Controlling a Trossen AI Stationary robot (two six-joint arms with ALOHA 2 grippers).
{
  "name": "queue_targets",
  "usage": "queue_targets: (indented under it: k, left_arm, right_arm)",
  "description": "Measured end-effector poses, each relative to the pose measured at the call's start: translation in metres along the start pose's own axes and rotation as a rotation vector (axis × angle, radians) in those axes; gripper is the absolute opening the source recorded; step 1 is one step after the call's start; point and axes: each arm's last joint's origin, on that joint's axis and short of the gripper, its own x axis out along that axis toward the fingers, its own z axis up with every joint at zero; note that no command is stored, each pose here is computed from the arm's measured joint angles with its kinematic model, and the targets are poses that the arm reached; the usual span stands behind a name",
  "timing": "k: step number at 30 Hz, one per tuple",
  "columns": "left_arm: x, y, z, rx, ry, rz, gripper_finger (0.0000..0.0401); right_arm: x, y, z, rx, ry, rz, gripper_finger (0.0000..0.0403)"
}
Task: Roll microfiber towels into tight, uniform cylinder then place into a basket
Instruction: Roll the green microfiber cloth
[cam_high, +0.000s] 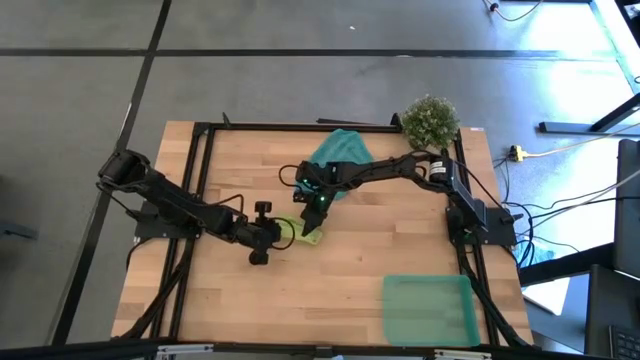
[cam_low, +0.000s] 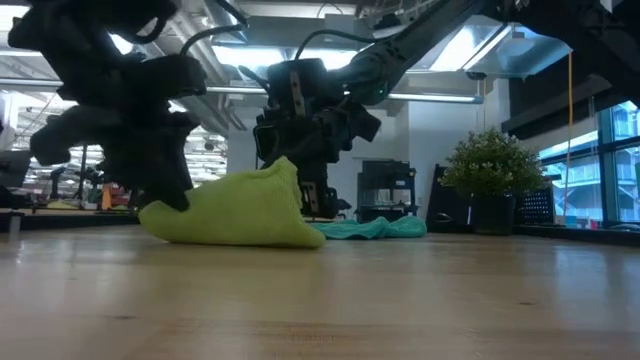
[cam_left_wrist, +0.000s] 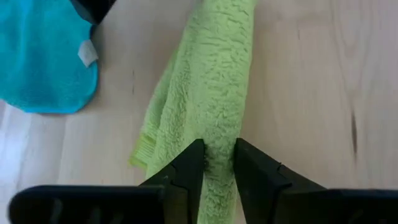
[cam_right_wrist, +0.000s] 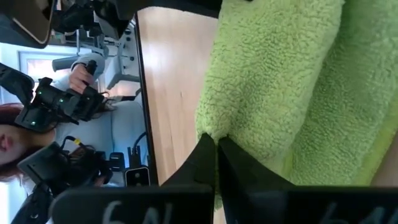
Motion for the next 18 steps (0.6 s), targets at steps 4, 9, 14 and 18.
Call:
queue_targets:
  k: [4, 9, 14, 18]
  left_arm:
    - [0.000, 0.005, 0.001, 0.015, 0.007, -0.014, 0.0020]
    - [-0.003, 0.011, 0.010, 0.012, 0.062, -0.133, 0.0008]
    - [-0.010, 0.019, 0.024, -0.011, 0.121, -0.235, 0.0004]
    - [-0.010, 0.030, 0.033, -0.095, 0.130, -0.296, 0.0003]
  right_arm:
    - [0.000, -0.001, 0.000, 0.001, -0.010, -0.022, 0.0004]
    - [0.000, -0.001, 0.000, 0.003, -0.013, -0.032, 0.0005]
    - [0.000, -0.003, 0.000, 0.012, -0.029, -0.076, 0.0004]
    - [0.000, -0.006, -0.002, 0.040, -0.041, -0.147, 0.0004]
